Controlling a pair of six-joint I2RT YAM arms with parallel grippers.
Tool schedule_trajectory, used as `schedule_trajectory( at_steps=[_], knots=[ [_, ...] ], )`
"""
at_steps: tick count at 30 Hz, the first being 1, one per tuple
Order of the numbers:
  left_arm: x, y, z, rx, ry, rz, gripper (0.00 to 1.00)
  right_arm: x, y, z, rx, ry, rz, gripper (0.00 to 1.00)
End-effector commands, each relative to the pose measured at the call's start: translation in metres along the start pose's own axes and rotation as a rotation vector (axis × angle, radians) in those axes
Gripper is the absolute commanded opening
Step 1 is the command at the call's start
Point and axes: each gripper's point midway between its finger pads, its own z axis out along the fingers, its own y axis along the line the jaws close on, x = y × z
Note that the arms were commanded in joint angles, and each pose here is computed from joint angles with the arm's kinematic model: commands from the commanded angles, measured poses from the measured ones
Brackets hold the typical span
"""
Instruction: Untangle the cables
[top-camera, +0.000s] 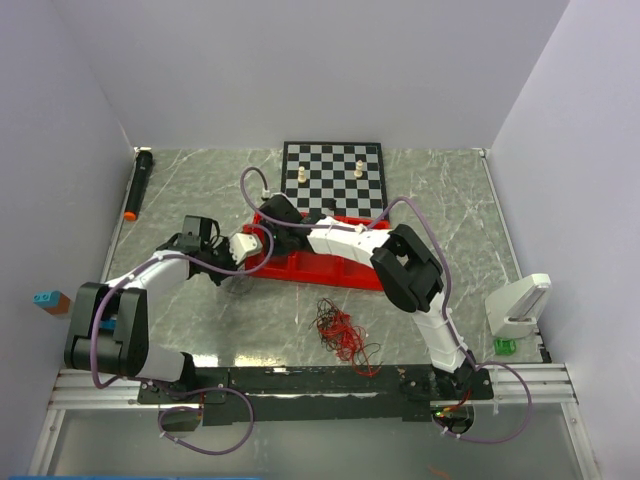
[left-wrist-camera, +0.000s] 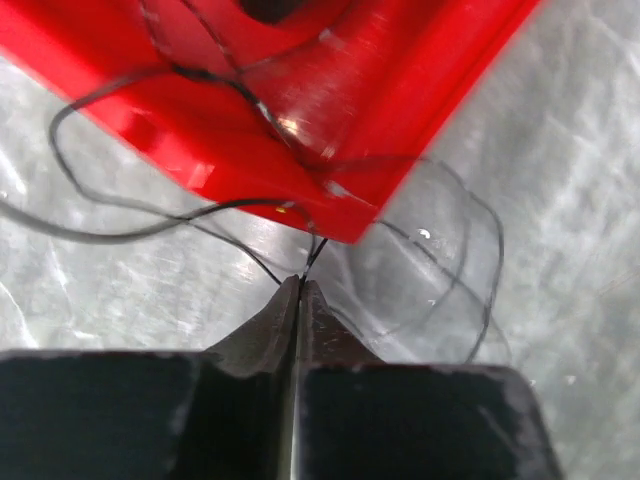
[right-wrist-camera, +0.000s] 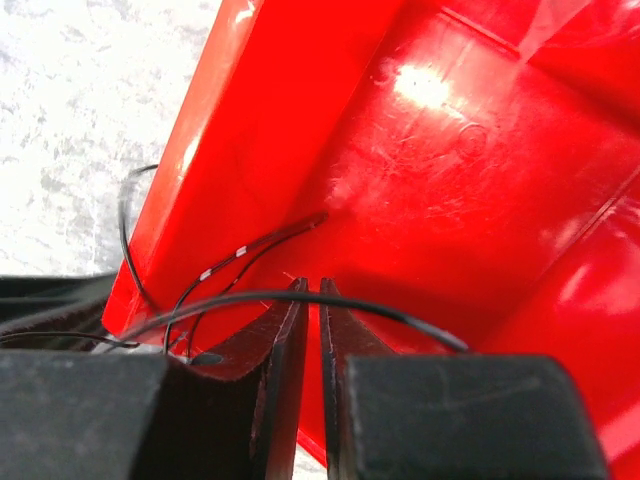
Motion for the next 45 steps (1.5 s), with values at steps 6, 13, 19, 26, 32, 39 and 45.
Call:
schedule_trajectory(
  at_steps=[6,13,19,26,32,39,45],
  knots=[
    [-0.075,0.023,-0.040,-0.062,-0.208,-0.083,0.01,0.001,0.006,-0.021,-0.036,-0.007,0.021,0.17],
    [-0.130,0.017,-0.093,-0.045,-0.353,-0.117,0.01,0.002,0.004,-0.033,-0.038,-0.024,0.027,0.16],
    [-0.165,0.020,-0.114,-0.002,-0.413,-0.181,0.01,-0.005,0.005,-0.044,-0.050,-0.050,0.043,0.16],
    [-0.213,0.033,-0.128,-0.006,-0.517,-0.283,0.01,-0.027,0.004,-0.073,-0.095,-0.109,0.086,0.20],
    [-0.216,0.054,-0.105,-0.121,-0.484,-0.406,0.01,-0.037,0.010,-0.105,-0.194,-0.137,0.129,0.58],
    [-0.191,0.072,-0.072,-0.342,-0.359,-0.476,0.01,-0.030,0.008,-0.129,-0.265,-0.140,0.176,0.62],
    [-0.191,0.075,-0.043,-0.430,-0.252,-0.432,0.01,-0.028,-0.008,-0.150,-0.217,-0.184,0.192,0.59]
  ],
)
